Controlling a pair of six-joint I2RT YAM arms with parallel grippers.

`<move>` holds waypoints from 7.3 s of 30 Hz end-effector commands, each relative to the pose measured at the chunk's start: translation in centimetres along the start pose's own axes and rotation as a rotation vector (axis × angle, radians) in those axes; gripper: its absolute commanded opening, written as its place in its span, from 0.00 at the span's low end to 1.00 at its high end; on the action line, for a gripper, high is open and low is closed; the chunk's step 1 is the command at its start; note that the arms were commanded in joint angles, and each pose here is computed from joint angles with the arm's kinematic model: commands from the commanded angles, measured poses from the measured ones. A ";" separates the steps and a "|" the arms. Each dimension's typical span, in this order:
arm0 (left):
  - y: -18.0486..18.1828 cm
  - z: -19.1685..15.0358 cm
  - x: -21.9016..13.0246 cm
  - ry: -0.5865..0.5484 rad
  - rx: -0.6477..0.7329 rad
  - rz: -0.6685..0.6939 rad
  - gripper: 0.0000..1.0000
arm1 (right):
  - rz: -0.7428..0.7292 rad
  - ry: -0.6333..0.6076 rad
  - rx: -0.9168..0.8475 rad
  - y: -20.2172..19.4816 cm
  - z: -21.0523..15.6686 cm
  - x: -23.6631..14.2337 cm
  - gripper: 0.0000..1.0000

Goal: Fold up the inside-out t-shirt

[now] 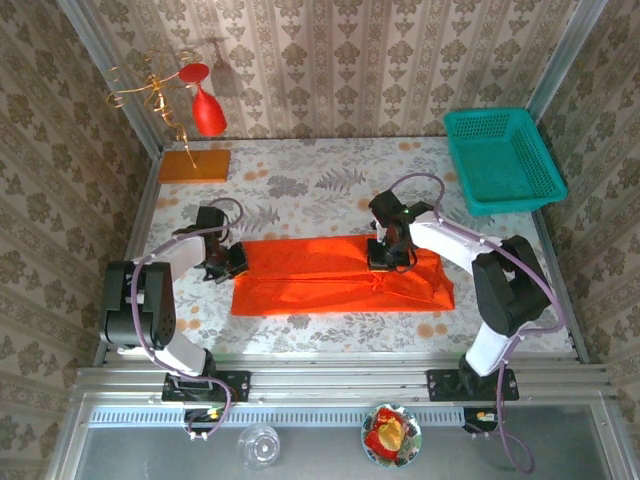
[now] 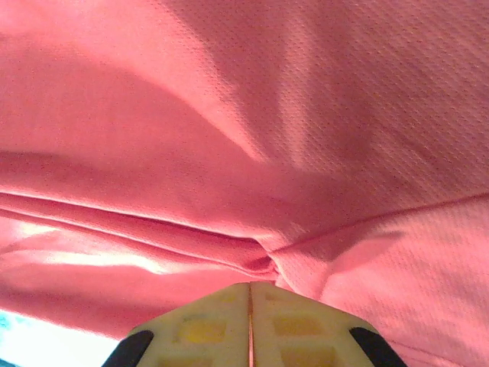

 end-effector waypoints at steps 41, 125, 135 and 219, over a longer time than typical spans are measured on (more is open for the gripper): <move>3.0 2.1 -0.9 -0.028 -0.050 -0.010 0.01 | -0.295 0.155 0.049 -15.4 -3.2 -1.3 0.56; -4.2 -5.8 4.1 0.163 0.101 -0.156 0.00 | 0.157 0.170 -0.064 15.0 4.8 1.0 0.00; -3.7 -6.0 4.0 0.162 0.104 -0.147 0.00 | 0.203 0.182 -0.070 17.5 6.5 3.3 0.00; -5.7 -13.4 -2.4 0.235 0.158 -0.454 0.00 | 0.347 0.025 0.272 3.6 -6.0 1.9 0.53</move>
Point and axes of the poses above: each hand's point on the last joint's axis, 136 mm out from that joint toward the fingers, its own x axis out along the fingers, its own y axis along the line the jaws close on, z = x × y, the point moved 2 cm from there along -x, back along the fingers, and after that the axes turned 15 degrees about -x, right-handed, at the moved point
